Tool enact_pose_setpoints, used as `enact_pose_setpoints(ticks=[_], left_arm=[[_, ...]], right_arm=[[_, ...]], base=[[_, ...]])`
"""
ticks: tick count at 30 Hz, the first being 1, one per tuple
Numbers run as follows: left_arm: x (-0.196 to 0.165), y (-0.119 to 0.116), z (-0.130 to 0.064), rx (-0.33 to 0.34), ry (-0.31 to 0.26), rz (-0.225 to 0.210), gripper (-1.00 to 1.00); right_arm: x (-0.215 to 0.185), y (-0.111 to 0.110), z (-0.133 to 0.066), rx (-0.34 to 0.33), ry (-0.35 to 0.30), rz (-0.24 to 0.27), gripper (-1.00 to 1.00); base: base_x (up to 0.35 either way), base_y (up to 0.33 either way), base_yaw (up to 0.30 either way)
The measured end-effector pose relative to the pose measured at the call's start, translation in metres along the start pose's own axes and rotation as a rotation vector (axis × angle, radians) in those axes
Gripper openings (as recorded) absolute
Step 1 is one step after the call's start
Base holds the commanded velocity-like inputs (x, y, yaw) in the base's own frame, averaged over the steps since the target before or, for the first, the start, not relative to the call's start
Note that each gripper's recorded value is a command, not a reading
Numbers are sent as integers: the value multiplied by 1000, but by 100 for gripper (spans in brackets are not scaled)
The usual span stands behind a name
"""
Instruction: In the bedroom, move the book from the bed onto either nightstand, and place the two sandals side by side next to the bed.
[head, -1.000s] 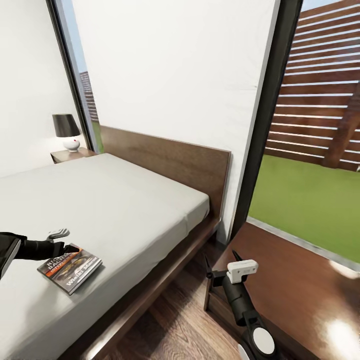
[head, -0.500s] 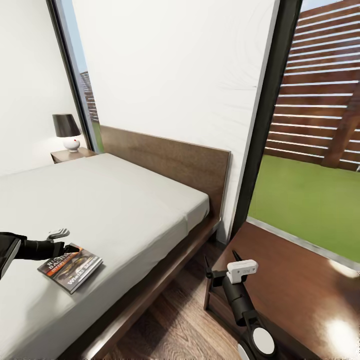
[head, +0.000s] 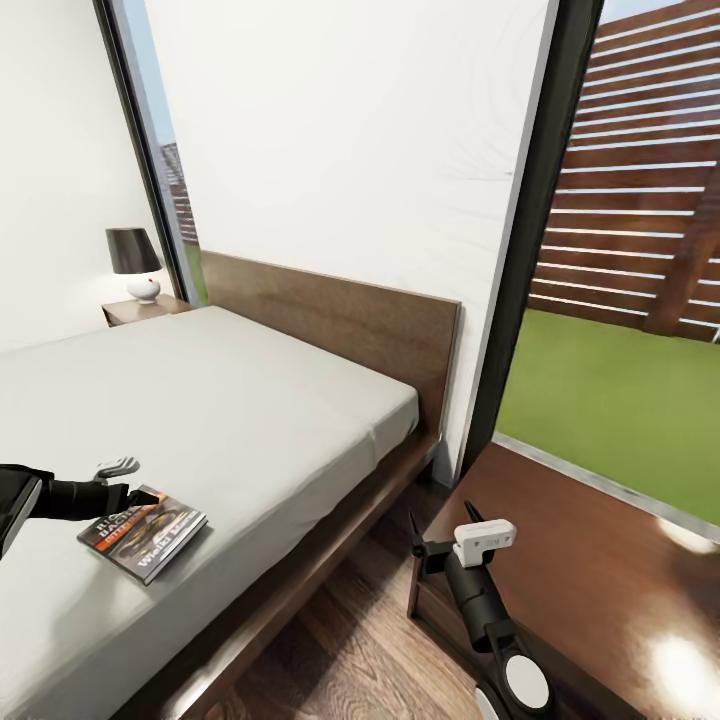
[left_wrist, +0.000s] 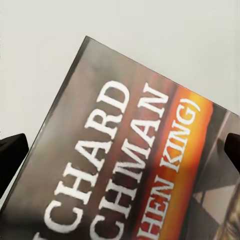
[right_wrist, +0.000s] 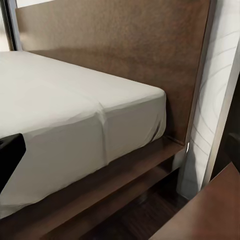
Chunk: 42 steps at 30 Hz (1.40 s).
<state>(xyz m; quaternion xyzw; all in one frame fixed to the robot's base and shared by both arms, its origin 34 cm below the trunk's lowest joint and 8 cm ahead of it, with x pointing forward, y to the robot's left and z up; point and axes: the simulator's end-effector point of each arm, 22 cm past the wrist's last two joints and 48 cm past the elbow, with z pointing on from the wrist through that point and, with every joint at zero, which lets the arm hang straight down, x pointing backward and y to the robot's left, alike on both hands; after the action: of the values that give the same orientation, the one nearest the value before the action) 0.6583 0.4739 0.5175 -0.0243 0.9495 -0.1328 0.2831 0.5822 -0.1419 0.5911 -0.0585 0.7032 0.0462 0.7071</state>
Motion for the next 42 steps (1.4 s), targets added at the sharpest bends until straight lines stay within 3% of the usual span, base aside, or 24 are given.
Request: enact_pose_setpoints(ticks=[42], left_arm=[[0, 0, 0, 0, 0, 0, 100]], right_arm=[[1, 9, -1, -20, 1, 0, 100]], base=[[-9, 0, 0]])
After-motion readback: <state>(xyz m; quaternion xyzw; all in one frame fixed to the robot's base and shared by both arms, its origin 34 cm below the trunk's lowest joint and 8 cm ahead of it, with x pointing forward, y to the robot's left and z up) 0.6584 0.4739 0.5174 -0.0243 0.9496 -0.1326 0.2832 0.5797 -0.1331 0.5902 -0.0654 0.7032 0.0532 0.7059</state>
